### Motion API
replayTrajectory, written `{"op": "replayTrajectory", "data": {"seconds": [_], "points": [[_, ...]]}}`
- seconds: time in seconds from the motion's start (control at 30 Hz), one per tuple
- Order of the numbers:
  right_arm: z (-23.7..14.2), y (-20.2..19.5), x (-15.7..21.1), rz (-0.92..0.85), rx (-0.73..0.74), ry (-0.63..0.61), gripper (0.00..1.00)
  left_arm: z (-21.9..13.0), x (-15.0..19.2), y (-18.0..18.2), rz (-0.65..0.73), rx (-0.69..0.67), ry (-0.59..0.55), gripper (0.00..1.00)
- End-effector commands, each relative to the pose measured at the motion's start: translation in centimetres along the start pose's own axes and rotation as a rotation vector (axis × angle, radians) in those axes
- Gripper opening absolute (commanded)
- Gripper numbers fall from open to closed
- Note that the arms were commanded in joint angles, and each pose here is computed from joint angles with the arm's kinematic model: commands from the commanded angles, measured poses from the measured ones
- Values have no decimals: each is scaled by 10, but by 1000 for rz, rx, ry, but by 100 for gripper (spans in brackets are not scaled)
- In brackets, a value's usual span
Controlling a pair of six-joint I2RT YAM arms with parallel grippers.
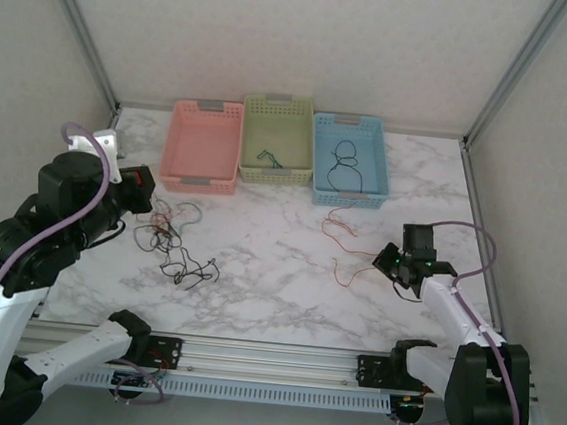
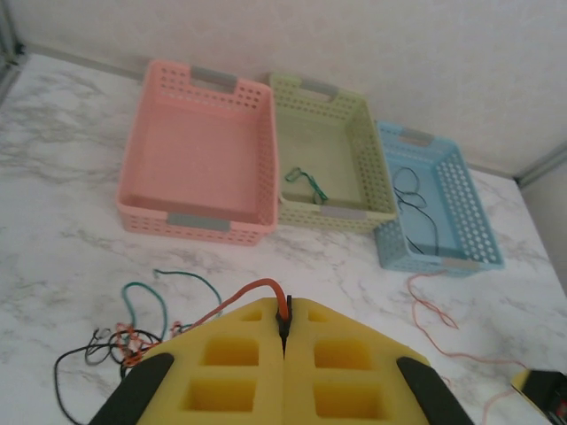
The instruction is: Untangle the cables
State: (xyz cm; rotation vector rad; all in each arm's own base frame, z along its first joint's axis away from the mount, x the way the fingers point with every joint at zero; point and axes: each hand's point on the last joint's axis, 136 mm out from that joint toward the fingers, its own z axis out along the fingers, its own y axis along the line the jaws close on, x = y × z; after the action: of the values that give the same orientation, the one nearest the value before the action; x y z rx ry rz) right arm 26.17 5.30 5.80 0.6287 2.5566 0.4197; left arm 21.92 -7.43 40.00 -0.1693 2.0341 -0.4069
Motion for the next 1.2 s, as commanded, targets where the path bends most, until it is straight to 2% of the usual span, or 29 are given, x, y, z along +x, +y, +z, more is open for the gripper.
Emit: {"op": "replayTrajectory", "data": {"seconds": [0.0, 0.1, 0.23, 0.37, 0.5, 0.67, 0.8, 1.0, 1.17], "points": [[-6, 8, -2, -12, -58, -29, 0, 16, 20, -25, -3, 133, 98, 0], [-20, 24, -5, -21, -152, -56, 0, 37, 43, -29, -12, 152, 172, 0], [-63, 65, -16, -63, -342, -100, 0, 65, 77, -20, -20, 121, 256, 0], [-133, 113, -34, -155, -540, -185, 0, 89, 116, -5, -28, 68, 342, 0], [-195, 152, -45, -239, -691, -248, 0, 95, 143, 12, -22, 18, 393, 0], [-251, 205, -58, -321, -843, -282, 0, 91, 139, 13, -10, -1, 374, 0], [-273, 256, -63, -427, -897, -289, 0, 86, 132, 17, -3, -26, 355, 0], [-286, 333, -72, -520, -973, -274, 0, 63, 118, 30, 17, -66, 298, 0], [-278, 393, -71, -582, -1014, -257, 0, 49, 118, 45, 42, -117, 281, 0]]}}
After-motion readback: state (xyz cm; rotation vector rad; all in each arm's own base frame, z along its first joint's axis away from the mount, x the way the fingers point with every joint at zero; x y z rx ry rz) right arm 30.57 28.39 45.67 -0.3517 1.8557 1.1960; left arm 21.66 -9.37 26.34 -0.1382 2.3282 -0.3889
